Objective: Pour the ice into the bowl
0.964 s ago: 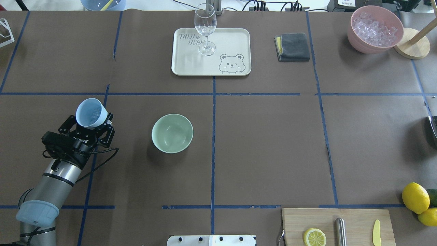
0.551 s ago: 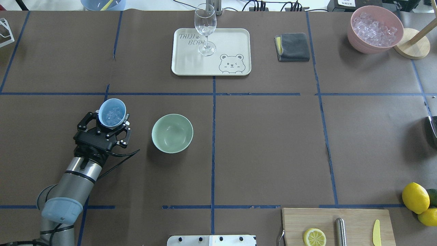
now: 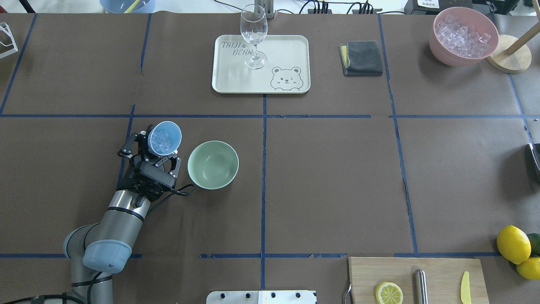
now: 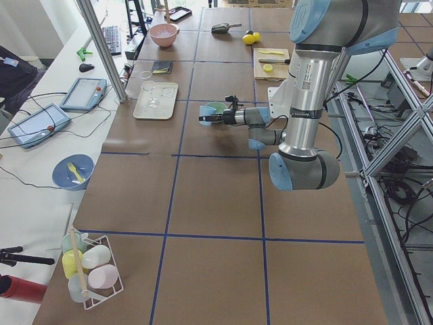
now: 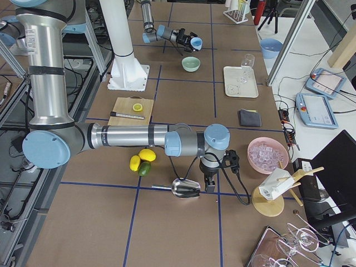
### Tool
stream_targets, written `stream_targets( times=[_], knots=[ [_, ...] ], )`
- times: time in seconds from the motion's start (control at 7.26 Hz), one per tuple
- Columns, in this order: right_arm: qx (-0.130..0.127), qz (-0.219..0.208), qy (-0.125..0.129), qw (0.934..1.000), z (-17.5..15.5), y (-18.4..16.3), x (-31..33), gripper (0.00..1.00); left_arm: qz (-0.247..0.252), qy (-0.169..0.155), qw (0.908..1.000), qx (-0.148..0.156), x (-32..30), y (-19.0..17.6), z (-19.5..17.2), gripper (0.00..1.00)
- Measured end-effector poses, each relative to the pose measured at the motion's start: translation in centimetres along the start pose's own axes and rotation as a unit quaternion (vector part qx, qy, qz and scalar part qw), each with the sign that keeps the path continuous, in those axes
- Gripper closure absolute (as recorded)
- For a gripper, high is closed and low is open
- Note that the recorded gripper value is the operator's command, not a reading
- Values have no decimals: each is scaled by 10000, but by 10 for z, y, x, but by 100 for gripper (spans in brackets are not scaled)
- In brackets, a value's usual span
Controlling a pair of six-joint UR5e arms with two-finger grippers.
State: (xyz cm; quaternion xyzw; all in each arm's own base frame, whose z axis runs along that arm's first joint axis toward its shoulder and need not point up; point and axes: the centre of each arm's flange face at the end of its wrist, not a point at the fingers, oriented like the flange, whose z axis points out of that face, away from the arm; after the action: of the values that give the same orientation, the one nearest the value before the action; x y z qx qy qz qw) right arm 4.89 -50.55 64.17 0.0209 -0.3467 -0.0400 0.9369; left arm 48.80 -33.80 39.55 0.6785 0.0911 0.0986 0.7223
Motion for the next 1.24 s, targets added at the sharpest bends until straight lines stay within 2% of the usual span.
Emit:
stream_targets(
  times=[0.28,0.55,0.96,1.24],
  knots=[
    [-8,40,2,10000,1,3,3,0,976,-104,9952,15,2,-5,-1,100],
    [-24,60,0,10000,2,6,5,0,2017,-275,9790,40,9,-18,-5,100],
    [-39,73,5,10000,4,7,6,0,3300,-542,9424,0,19,-36,-10,100],
    [-38,72,5,10000,4,7,6,0,4070,-684,9108,-92,23,-41,-9,100]
  ],
)
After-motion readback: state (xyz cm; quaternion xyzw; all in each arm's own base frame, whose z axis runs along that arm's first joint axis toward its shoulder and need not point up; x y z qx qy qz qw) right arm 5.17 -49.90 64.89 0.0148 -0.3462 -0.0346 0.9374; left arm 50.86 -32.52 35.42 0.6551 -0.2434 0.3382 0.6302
